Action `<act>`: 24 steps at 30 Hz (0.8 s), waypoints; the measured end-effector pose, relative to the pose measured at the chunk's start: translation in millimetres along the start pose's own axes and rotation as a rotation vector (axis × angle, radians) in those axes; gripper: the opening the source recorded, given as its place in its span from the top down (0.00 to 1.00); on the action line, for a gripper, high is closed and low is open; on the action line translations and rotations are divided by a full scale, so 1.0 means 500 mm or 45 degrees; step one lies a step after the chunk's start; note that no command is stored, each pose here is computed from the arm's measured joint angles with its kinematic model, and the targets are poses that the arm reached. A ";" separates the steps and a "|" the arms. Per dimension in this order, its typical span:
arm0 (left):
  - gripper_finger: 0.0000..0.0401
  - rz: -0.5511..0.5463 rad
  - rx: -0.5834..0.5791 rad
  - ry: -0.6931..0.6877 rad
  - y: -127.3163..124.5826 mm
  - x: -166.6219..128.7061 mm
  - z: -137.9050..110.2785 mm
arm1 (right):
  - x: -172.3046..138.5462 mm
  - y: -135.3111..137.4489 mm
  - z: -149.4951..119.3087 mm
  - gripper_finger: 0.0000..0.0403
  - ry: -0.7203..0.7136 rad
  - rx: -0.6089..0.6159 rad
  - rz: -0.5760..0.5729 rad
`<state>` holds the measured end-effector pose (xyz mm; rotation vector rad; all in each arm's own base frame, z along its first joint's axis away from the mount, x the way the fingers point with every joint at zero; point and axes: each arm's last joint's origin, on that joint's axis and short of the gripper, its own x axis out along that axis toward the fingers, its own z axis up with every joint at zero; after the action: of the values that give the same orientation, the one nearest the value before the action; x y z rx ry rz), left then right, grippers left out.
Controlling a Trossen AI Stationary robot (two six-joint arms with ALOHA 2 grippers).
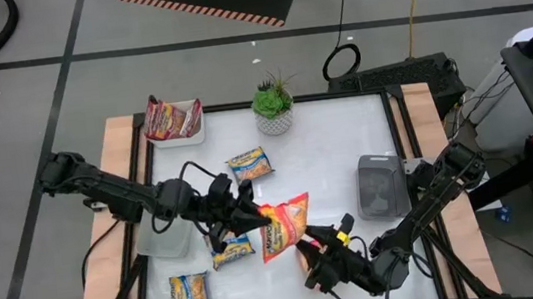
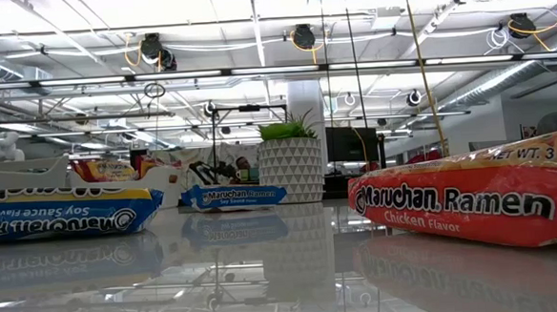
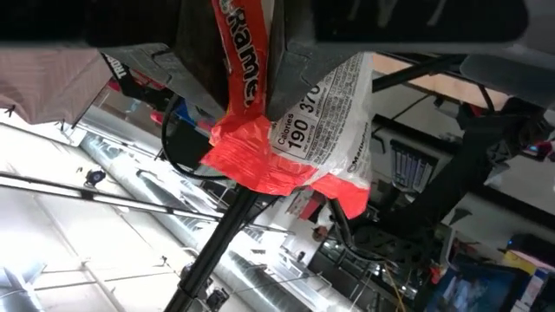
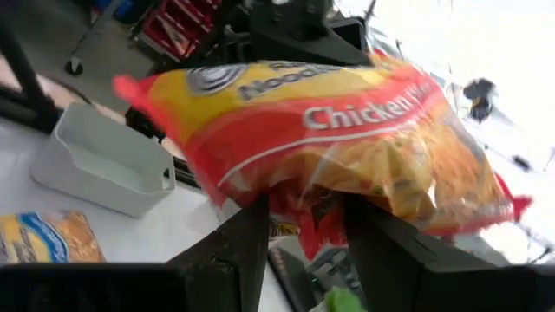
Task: Sort Maruchan noodles
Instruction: Put the top orange noodle pack into the black bin
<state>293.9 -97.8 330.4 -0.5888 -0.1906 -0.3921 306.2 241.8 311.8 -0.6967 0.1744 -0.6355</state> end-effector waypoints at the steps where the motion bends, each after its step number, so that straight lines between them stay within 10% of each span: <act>1: 0.80 0.001 0.006 -0.004 0.001 0.000 0.001 | 0.000 -0.001 0.000 0.64 0.010 0.033 -0.009; 24: 0.81 0.070 0.053 -0.010 0.057 -0.004 0.032 | -0.087 0.004 0.006 0.64 0.109 0.429 -0.043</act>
<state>303.0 -66.4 328.5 -0.5535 -0.1889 -0.3317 273.3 270.8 310.3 -0.3487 0.1304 -0.7068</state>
